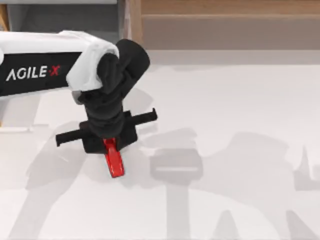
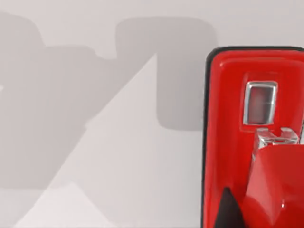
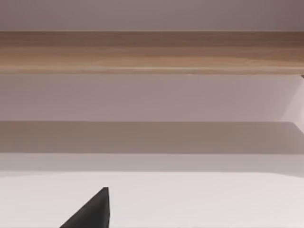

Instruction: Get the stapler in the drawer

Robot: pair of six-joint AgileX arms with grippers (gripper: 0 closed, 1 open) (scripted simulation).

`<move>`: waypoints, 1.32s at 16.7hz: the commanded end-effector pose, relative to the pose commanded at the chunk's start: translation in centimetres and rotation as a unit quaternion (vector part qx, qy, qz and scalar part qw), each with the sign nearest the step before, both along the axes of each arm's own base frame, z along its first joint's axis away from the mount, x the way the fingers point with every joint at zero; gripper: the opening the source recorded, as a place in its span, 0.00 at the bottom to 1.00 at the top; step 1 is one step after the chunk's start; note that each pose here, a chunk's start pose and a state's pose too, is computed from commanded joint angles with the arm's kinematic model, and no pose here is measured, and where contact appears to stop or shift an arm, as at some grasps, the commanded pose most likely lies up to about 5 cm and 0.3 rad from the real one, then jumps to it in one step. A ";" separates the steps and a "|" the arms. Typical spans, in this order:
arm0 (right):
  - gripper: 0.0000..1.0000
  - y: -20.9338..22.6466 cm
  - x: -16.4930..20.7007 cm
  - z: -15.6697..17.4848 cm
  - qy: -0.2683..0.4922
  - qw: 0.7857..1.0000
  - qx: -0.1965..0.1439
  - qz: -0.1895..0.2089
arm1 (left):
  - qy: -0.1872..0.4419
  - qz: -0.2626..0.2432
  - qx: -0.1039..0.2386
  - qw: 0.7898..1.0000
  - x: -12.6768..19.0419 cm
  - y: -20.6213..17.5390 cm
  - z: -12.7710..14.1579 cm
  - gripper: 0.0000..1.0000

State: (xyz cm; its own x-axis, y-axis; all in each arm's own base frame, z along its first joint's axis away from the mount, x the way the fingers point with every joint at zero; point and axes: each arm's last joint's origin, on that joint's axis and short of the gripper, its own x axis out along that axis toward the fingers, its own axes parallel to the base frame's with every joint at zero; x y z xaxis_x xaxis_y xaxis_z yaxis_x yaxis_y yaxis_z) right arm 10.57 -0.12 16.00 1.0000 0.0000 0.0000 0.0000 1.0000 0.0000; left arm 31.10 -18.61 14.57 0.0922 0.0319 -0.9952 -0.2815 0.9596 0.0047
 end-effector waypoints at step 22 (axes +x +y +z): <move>1.00 0.0 0.0 0.0 0.000 1.000 0.000 0.000 | -0.079 -0.159 0.111 0.978 14.4 28.0 14.4 0.00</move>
